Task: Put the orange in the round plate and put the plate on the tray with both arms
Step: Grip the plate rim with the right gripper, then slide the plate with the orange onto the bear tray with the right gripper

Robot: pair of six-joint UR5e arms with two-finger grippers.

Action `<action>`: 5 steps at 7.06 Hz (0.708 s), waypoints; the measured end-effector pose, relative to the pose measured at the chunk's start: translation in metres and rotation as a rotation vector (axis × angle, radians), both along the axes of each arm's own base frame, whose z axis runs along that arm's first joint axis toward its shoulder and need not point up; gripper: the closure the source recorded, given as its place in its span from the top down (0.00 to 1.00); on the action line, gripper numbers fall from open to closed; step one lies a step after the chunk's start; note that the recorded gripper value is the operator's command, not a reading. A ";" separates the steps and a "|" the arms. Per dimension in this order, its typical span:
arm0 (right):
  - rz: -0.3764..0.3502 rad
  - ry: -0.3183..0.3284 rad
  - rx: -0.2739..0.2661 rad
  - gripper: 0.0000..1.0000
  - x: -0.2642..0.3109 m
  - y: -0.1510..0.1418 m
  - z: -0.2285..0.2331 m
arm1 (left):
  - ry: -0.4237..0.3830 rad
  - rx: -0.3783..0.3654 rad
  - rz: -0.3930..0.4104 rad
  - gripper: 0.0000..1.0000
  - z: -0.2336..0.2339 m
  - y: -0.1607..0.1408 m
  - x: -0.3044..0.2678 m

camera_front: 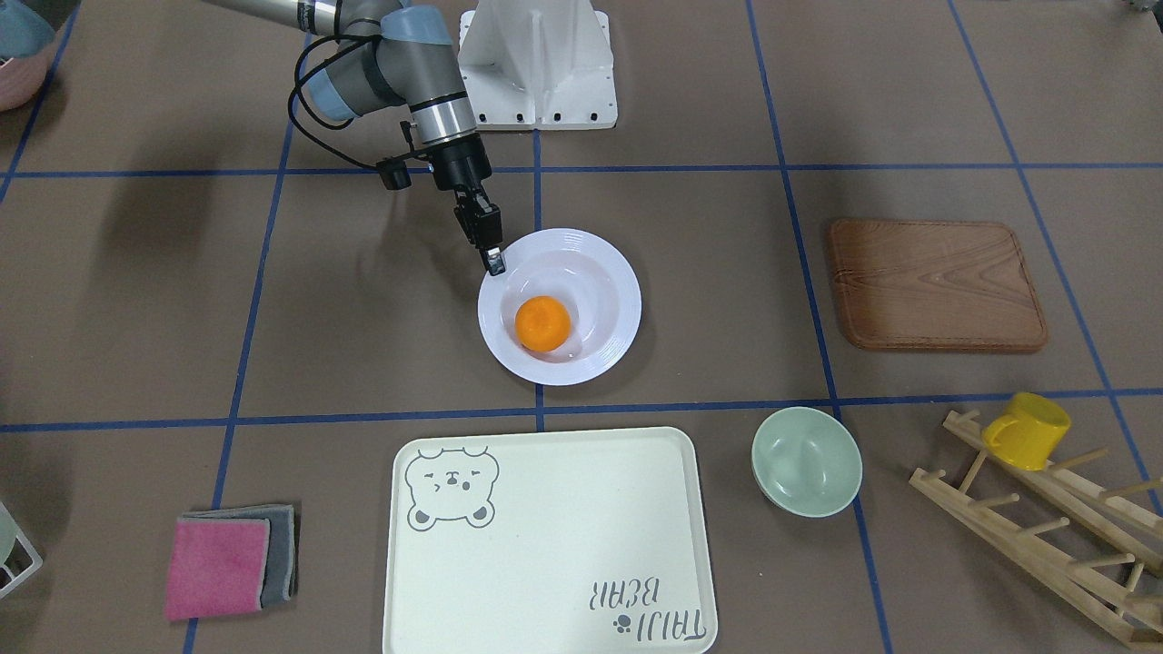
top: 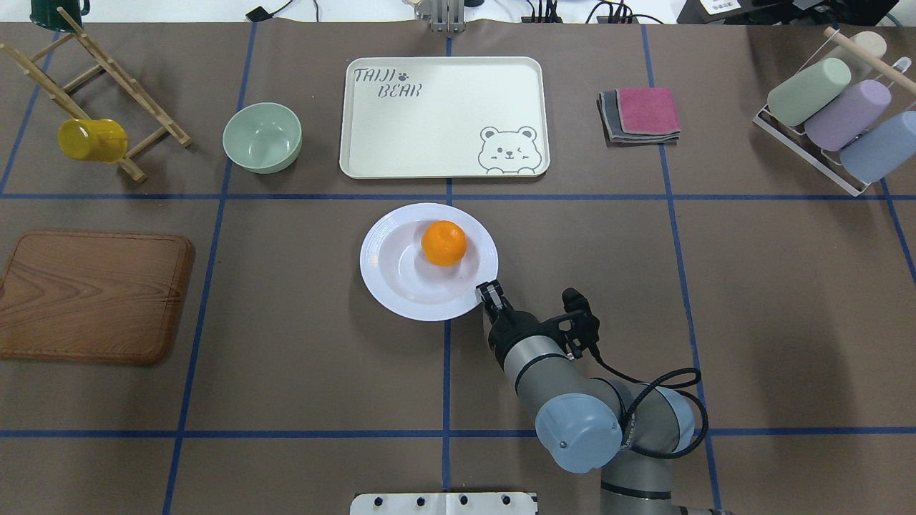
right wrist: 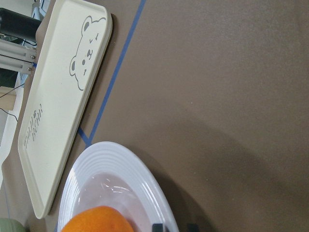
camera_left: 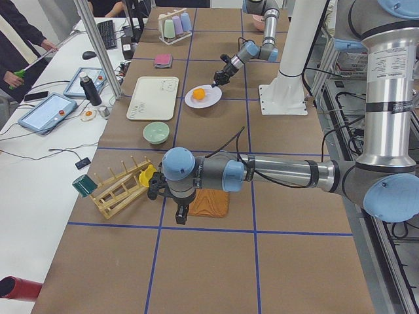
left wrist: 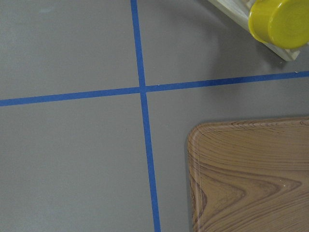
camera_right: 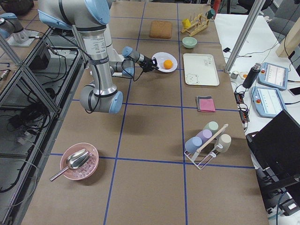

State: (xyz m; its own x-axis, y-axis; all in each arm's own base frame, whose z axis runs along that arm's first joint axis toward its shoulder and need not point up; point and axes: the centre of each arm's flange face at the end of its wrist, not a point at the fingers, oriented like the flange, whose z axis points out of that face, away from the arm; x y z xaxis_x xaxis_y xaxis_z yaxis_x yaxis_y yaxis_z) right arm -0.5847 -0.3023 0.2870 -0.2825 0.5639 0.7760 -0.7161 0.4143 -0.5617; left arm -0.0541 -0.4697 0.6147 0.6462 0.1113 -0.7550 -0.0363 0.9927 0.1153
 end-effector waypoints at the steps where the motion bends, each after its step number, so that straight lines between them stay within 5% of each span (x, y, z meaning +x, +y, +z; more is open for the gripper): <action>1: 0.031 -0.025 0.007 0.00 0.010 -0.006 -0.009 | 0.000 0.001 0.000 0.98 -0.001 0.000 0.000; 5: 0.207 -0.068 0.064 0.00 0.040 -0.023 -0.032 | 0.000 0.002 -0.005 0.98 -0.004 0.000 0.000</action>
